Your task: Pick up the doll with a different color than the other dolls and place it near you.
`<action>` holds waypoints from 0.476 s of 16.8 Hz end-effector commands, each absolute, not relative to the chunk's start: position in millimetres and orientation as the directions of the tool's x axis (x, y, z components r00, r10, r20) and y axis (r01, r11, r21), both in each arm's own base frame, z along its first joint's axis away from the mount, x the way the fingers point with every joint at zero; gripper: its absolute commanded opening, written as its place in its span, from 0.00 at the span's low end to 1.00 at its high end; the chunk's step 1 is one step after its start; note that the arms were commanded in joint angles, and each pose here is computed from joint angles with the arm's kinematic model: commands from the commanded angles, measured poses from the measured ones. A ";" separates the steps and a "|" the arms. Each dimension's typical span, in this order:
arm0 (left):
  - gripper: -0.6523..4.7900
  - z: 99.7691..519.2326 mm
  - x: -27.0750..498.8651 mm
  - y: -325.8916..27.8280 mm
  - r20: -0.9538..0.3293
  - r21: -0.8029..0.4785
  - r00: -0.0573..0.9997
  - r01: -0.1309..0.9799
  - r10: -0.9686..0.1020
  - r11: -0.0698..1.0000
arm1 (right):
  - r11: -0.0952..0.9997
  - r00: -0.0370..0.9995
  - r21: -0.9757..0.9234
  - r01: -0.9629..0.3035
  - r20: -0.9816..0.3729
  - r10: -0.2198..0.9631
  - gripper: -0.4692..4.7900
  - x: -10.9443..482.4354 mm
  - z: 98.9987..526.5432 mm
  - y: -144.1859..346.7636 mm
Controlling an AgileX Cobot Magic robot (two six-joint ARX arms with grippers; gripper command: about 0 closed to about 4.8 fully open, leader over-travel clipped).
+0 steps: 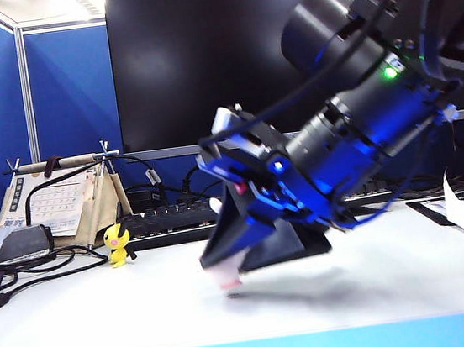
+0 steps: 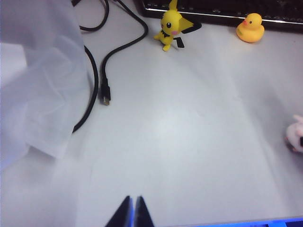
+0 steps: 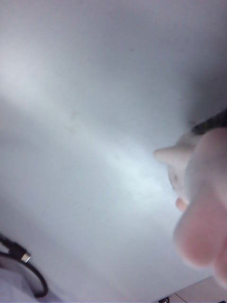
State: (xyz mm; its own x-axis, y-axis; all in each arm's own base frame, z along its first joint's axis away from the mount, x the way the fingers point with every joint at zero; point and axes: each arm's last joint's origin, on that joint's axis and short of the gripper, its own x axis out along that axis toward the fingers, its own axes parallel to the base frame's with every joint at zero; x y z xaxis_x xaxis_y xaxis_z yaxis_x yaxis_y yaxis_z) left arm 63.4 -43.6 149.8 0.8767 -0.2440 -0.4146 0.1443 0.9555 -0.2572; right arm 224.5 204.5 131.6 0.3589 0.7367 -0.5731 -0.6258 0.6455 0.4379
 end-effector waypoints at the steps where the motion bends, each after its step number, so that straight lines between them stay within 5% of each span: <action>1: 0.16 150.5 63.4 -43.7 -0.413 -0.259 0.877 0.146 -0.246 0.955 | 0.663 0.369 0.429 -0.614 -0.586 0.721 0.27 220.7 127.5 201.0; 5: 0.16 150.5 63.4 -43.7 -0.413 -0.259 0.877 0.146 -0.246 0.955 | 0.665 0.365 0.435 -0.607 -0.590 0.720 0.27 220.4 127.1 201.0; 8: 0.16 150.5 63.4 -43.7 -0.413 -0.259 0.877 0.146 -0.246 0.955 | 0.674 0.355 0.443 -0.591 -0.608 0.710 0.50 219.3 125.2 200.0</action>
State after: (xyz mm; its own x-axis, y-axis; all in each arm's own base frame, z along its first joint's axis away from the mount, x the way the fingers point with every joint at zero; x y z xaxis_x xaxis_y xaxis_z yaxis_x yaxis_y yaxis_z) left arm 63.4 -43.6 149.8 0.8768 -0.2437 -0.4145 0.1440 0.9556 -0.2571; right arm 220.3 200.5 125.3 0.3607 0.7157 -0.5980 -0.5990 0.6692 0.4397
